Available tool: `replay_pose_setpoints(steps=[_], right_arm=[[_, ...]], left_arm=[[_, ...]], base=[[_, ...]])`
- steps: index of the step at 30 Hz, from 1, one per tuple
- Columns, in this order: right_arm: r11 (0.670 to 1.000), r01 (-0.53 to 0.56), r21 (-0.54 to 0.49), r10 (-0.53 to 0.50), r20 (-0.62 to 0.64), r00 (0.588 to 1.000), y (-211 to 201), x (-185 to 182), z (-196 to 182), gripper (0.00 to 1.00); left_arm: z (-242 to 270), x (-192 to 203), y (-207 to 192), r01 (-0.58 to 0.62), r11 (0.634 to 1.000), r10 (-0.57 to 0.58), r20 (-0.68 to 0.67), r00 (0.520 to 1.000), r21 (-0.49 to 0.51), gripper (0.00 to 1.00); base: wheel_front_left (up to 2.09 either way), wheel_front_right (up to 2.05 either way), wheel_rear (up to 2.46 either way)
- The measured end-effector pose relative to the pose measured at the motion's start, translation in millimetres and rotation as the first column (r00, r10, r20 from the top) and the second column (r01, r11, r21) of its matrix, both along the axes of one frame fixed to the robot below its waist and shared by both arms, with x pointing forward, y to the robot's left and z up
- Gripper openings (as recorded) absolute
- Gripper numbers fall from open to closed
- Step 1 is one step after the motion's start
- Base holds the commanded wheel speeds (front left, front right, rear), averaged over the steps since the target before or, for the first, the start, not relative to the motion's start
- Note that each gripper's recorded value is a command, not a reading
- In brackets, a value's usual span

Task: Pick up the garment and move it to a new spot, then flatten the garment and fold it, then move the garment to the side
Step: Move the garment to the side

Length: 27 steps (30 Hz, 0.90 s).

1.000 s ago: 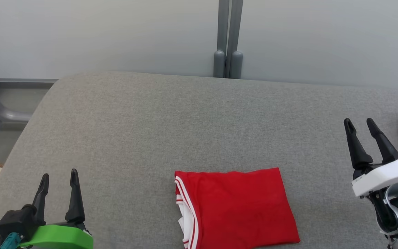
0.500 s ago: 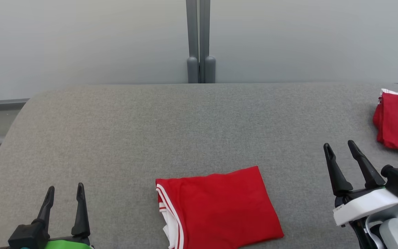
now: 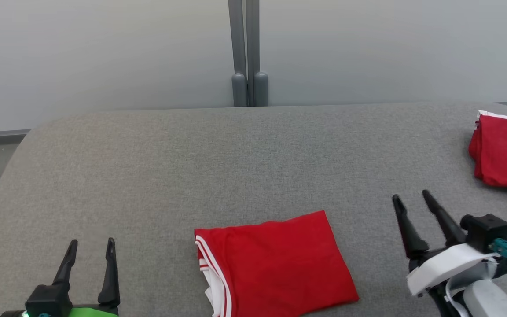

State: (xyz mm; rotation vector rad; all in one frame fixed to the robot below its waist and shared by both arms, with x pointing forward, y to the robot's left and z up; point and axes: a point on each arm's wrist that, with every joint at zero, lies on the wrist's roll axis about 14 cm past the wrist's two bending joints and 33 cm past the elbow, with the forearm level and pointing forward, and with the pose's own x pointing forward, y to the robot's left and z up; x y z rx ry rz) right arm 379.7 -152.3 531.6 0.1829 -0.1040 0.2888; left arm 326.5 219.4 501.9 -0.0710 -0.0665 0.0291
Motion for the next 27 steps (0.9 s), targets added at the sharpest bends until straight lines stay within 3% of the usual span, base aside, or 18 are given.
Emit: replay_pose_setpoints(steps=[5,8,12,18,21,22,23,24,27], right_arm=[[0.99,-0.143,0.011,0.141,-0.233,0.962,44.3,5.3,-42.8,1.0],[0.982,-0.188,-0.01,0.172,-0.37,0.913,55.7,14.0,-62.6,1.0],[0.971,-0.239,0.019,0.208,-0.564,0.799,77.0,10.4,-97.9,1.0],[0.958,-0.279,0.063,0.223,-0.776,0.59,96.2,-8.3,-143.3,1.0],[0.95,-0.303,0.073,0.239,-0.795,0.557,106.6,-7.4,-144.7,1.0],[0.948,-0.309,0.079,0.247,-0.796,0.553,110.2,-7.4,-144.7,0.78],[0.945,-0.316,0.079,0.251,-0.794,0.554,112.8,-7.0,-144.2,0.47],[0.944,-0.32,0.079,0.256,-0.788,0.56,114.8,-6.0,-143.0,0.0],[0.94,-0.331,0.076,0.265,-0.773,0.576,118.3,-4.7,-140.1,0.0]], left_arm=[[-5.9,3.6,-2.8,0.03,0.999,-0.029,-0.024,0.999,0.045,1.0],[-5.0,5.6,-2.9,0.034,0.998,-0.033,-0.022,0.999,0.048,1.0],[-3.5,4.9,-2.2,0.028,0.999,-0.027,-0.017,0.999,0.039,1.0],[-7.0,-3.4,2.7,0.012,0.999,-0.011,-0.027,1.0,0.041,1.0],[-9.2,-7.3,7.1,-0.003,0.999,0.005,-0.034,0.999,0.04,1.0],[-9.9,-8.5,8.3,-0.008,0.999,0.009,-0.036,0.999,0.039,1.0],[-10.6,-9.6,9.4,-0.012,0.999,0.013,-0.038,0.999,0.038,1.0],[-11.1,-10.2,10.0,-0.015,0.999,0.016,-0.04,0.999,0.037,1.0],[-11.9,-10.0,10.9,-0.018,0.999,0.02,-0.042,0.999,0.036,1.0]], base=[[0.0,0.0,0.0],[0.0,0.0,0.0],[0.0,0.0,0.0],[0.0,0.0,0.0],[0.0,0.0,0.0],[0.0,0.0,0.0],[0.0,0.0,0.0],[0.0,0.0,0.0],[0.0,0.0,0.0]])
